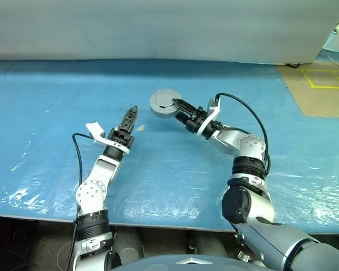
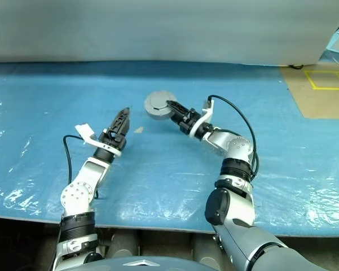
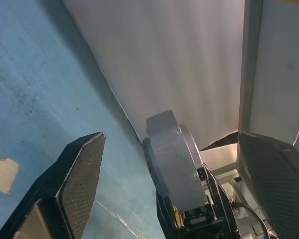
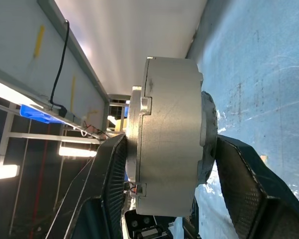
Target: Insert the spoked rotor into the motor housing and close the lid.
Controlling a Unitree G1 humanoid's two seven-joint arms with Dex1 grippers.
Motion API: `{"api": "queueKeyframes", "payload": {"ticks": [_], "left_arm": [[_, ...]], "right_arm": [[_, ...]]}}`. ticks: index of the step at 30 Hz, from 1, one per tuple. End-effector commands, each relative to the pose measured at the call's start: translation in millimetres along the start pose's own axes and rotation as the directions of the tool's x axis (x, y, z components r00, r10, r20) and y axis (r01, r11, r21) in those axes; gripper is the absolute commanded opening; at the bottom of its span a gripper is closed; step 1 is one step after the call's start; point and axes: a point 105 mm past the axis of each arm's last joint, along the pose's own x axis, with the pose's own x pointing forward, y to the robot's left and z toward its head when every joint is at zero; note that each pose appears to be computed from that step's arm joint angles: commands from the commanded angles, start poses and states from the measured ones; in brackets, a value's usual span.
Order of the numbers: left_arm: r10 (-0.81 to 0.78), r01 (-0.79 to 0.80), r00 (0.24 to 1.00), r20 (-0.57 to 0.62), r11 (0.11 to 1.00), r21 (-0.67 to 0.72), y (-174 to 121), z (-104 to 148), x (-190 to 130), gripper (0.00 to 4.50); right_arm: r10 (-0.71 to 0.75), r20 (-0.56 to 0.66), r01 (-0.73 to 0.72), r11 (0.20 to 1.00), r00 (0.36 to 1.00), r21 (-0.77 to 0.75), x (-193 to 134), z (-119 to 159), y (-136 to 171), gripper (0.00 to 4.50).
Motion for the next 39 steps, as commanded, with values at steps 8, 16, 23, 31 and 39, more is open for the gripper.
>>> {"api": "queueKeyframes", "payload": {"ticks": [8,16,23,31,39], "left_arm": [[-0.036,0.036,0.998,-0.06,0.999,-0.006,-12.3,-9.7,2.4,4.49],[-0.073,0.07,0.994,-0.087,0.997,-0.04,-18.8,-16.1,2.0,4.49],[-0.058,0.054,0.991,-0.117,0.998,-0.04,-16.4,-19.7,1.0,3.9],[-0.078,0.074,0.99,-0.114,0.997,-0.036,-17.6,-17.6,2.3,2.77],[-0.113,0.11,0.991,-0.065,0.992,-0.054,-25.5,-10.4,8.4,2.77]], "right_arm": [[0.176,-0.098,-0.178,0.984,0.98,-0.015,11.8,-16.3,42.1,2.39],[0.163,-0.215,-0.174,0.984,0.963,-0.032,17.8,-49.5,39.2,2.39],[0.187,-0.269,-0.199,0.98,0.945,-0.021,20.2,-66.2,43.1,2.39],[0.192,-0.232,-0.201,0.98,0.954,-0.016,21.4,-56.7,43.5,2.39],[0.205,-0.197,-0.212,0.977,0.959,-0.017,22.6,-49.8,46.1,2.39]]}}
